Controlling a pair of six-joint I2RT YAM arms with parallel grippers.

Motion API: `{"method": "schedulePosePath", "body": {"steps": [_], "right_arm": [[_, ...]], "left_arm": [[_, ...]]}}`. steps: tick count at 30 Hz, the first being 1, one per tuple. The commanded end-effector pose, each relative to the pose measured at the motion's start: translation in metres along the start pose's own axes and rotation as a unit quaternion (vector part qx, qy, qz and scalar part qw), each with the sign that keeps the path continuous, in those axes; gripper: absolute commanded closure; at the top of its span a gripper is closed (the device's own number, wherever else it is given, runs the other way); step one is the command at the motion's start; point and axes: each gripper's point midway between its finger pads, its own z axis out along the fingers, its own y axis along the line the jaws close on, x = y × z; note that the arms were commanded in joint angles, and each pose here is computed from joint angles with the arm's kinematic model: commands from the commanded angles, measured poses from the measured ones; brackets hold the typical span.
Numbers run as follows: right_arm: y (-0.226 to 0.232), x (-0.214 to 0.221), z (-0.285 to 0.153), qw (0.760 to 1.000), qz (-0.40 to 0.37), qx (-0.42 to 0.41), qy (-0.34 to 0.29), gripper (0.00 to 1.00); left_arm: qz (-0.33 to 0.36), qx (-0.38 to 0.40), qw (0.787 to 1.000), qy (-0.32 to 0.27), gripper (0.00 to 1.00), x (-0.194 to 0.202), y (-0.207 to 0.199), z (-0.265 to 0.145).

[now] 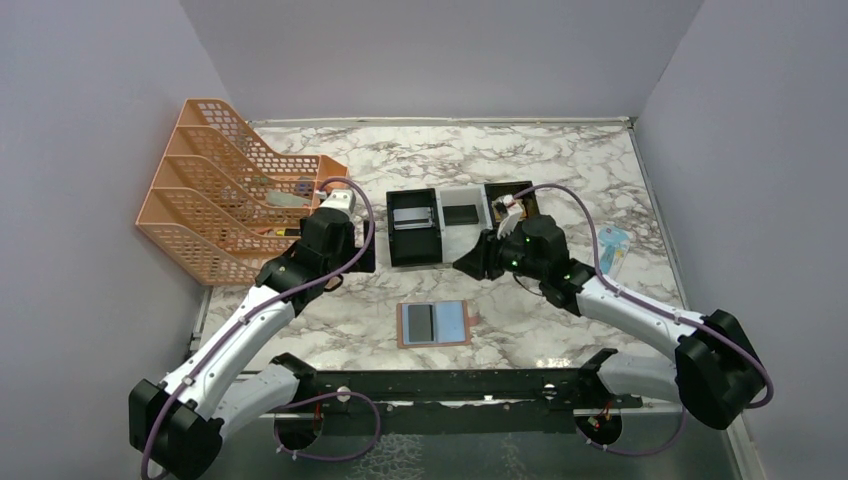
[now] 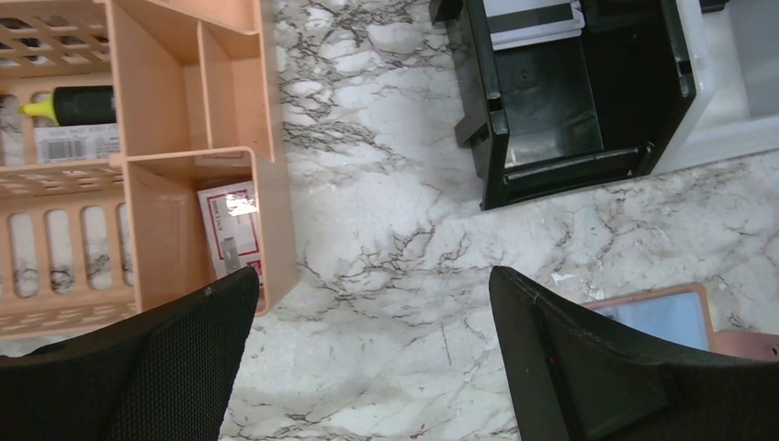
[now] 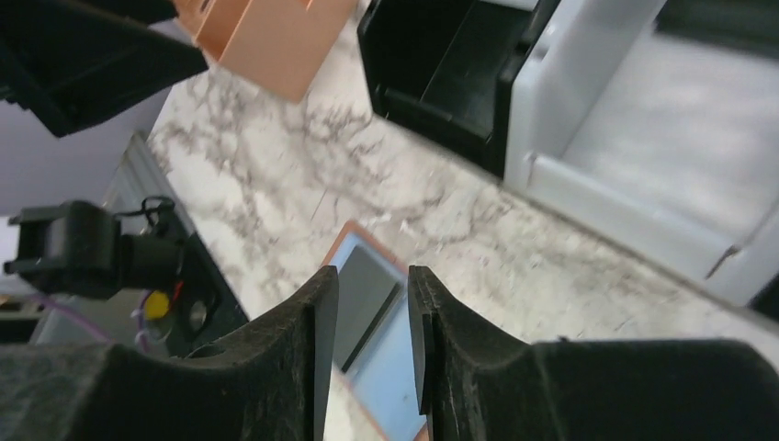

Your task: Take the credit cards out of the card holder

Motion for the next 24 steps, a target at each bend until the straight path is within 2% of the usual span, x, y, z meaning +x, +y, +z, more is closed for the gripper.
{"method": "schedulePosePath", "body": {"steps": [1, 5, 8, 10, 17, 24], "right_arm": [[0.025, 0.025, -0.018, 0.994, 0.042, -0.05, 0.087, 0.65], [0.021, 0.036, -0.027, 0.993, 0.057, -0.034, 0.097, 0.64], [0.026, 0.054, -0.031, 0.989, 0.085, -0.058, 0.11, 0.56], [0.031, 0.069, -0.032, 0.984, 0.098, -0.077, 0.125, 0.54], [0.033, 0.111, -0.026, 0.978, 0.115, -0.052, 0.164, 0.55], [0.036, 0.132, -0.012, 0.971, 0.156, -0.051, 0.174, 0.61]], "left_arm": [[-0.02, 0.069, 0.997, 0.027, 0.01, 0.013, -0.026, 0.005], [-0.032, 0.132, 0.988, 0.073, 0.01, 0.027, -0.053, 0.008], [-0.048, 0.165, 0.981, 0.087, 0.03, 0.033, -0.066, 0.009], [-0.07, 0.176, 0.977, 0.102, 0.04, 0.041, -0.072, 0.009], [-0.118, 0.242, 0.954, 0.131, 0.18, 0.08, -0.108, 0.007], [-0.11, 0.238, 0.954, 0.147, 0.32, 0.11, -0.129, -0.003]]}}
